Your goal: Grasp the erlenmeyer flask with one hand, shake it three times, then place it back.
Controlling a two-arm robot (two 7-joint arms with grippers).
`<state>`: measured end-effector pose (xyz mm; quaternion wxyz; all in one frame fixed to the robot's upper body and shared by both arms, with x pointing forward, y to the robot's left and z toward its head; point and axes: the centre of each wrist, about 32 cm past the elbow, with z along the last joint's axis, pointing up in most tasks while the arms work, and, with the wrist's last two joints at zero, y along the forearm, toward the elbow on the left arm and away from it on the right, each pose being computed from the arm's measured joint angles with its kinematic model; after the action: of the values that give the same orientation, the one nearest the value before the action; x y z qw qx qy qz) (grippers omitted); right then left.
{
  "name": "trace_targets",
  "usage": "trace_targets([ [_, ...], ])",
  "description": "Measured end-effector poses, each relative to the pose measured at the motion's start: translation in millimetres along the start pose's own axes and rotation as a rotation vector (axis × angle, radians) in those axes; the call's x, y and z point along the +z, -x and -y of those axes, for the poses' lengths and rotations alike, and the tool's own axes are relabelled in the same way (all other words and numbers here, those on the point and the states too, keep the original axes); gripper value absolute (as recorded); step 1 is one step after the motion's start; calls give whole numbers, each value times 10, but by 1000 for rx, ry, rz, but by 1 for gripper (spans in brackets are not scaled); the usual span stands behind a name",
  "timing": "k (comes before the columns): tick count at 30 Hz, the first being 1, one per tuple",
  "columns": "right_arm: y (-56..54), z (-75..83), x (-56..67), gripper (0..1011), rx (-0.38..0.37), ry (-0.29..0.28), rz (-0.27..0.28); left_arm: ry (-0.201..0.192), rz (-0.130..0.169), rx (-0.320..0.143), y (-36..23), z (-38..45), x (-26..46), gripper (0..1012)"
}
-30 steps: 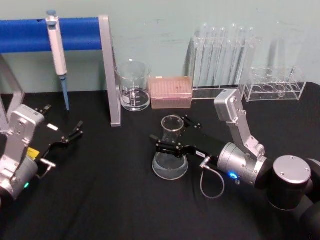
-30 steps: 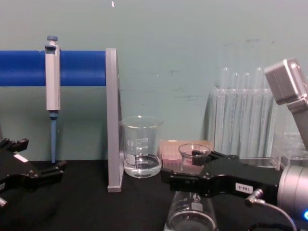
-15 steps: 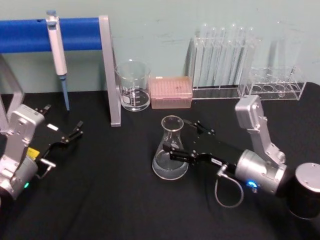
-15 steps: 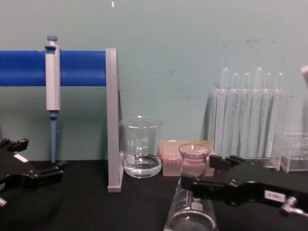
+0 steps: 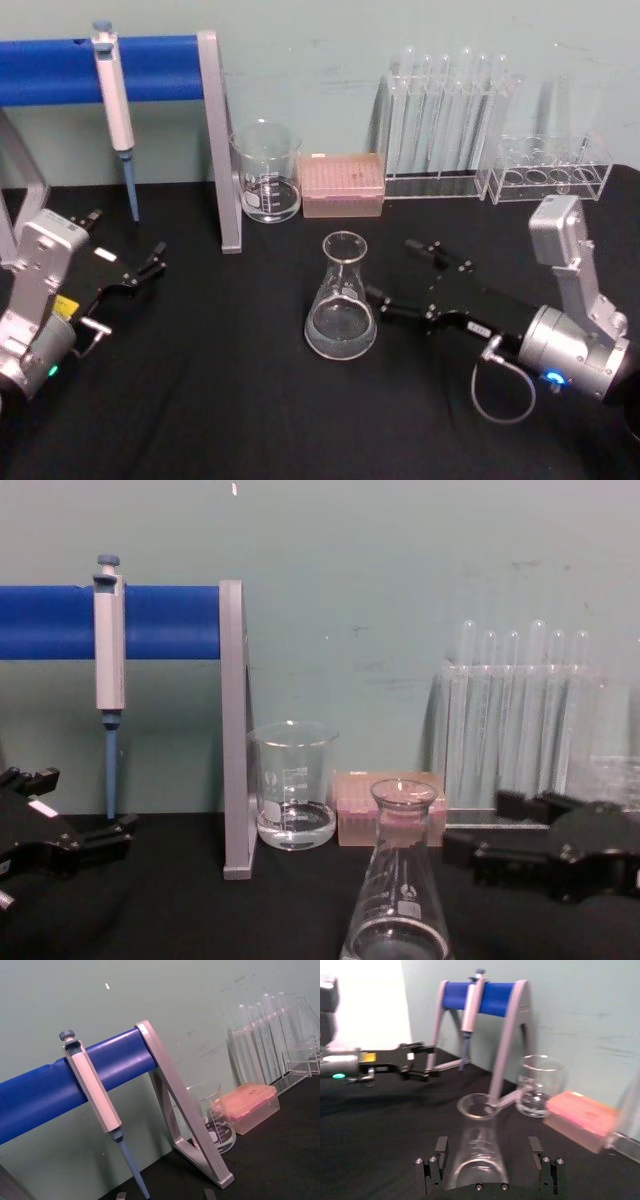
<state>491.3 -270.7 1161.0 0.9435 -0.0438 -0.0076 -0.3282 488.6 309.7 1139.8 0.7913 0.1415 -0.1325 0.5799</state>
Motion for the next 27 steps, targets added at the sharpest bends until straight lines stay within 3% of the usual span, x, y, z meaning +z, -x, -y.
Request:
trace_targets([
  [8, -12, 28, -6, 1003, -230, -46, 29, 0, 0, 0, 0, 0, 0, 1001],
  [12, 23, -54, -74, 1003, -362, -75, 40, 0, 0, 0, 0, 0, 0, 1001],
  [15, 67, -181, -194, 1003, -494, -80, 34, 0, 0, 0, 0, 0, 0, 1001],
  [19, 85, -274, -304, 1002, -560, -52, 25, 0, 0, 0, 0, 0, 0, 1001],
  [27, 89, -352, -494, 1003, -588, 30, 2, 0, 0, 0, 0, 0, 0, 1001],
])
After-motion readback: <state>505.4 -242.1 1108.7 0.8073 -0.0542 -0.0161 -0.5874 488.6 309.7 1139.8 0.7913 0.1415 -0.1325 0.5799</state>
